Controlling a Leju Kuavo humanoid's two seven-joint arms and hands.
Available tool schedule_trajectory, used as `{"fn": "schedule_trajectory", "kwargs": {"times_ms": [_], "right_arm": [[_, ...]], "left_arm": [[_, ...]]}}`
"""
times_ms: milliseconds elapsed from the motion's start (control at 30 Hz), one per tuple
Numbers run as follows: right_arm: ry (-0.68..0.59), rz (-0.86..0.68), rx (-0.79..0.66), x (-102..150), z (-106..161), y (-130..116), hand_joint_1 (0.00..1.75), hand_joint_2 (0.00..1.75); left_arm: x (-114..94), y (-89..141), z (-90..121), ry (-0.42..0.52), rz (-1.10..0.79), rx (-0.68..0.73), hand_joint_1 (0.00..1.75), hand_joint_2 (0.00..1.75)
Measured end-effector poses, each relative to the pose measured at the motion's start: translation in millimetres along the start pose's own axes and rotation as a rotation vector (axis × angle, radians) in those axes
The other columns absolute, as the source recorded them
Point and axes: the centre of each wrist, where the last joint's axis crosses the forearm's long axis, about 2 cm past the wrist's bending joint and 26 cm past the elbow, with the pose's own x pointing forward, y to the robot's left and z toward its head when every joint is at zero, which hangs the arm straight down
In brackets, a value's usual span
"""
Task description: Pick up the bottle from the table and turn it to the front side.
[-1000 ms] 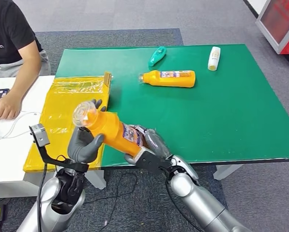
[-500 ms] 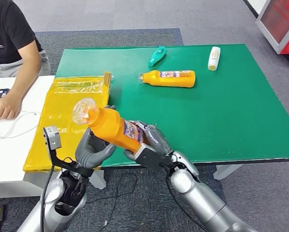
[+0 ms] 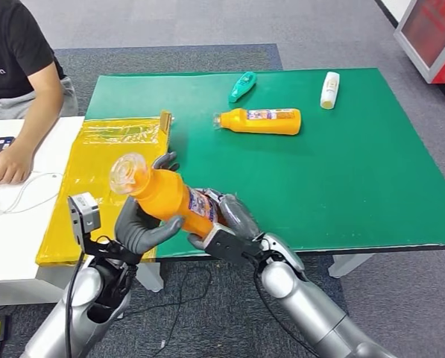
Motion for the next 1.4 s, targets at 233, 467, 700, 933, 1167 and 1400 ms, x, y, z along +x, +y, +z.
{"fn": "schedule_trajectory", "kwargs": {"times_ms": [233,467,700,933,1167,1400], "right_arm": [[0.003,-0.018,0.015,0.2,1.1,3.0,1.75,1.75],[0.013,-0.063,0.024,-0.7,6.8,10.0,1.75,1.75],[0.017,-0.087,0.022,-1.5,11.4,13.7,1.41,1.75],[0.034,-0.103,-0.006,-3.2,18.0,16.3,0.0,1.75],[0.07,-0.112,-0.054,-7.9,29.4,18.0,0.0,1.75],[0.099,-0.132,-0.072,-11.0,38.6,21.5,0.0,1.75]], "left_arm": [[0.8,0.8,-1.7,-0.022,-0.047,0.016,1.75,1.75],[0.7,1.3,-1.3,-0.026,-0.066,0.034,1.75,1.75],[-1.1,0.6,1.7,-0.017,-0.058,0.053,1.75,1.75],[-1.3,5.9,7.4,0.0,-0.133,0.067,1.75,1.75],[4.4,40.8,28.2,0.091,-0.386,0.09,1.75,1.75],[15.7,66.0,42.9,0.158,-0.571,0.071,1.75,1.75]]}}
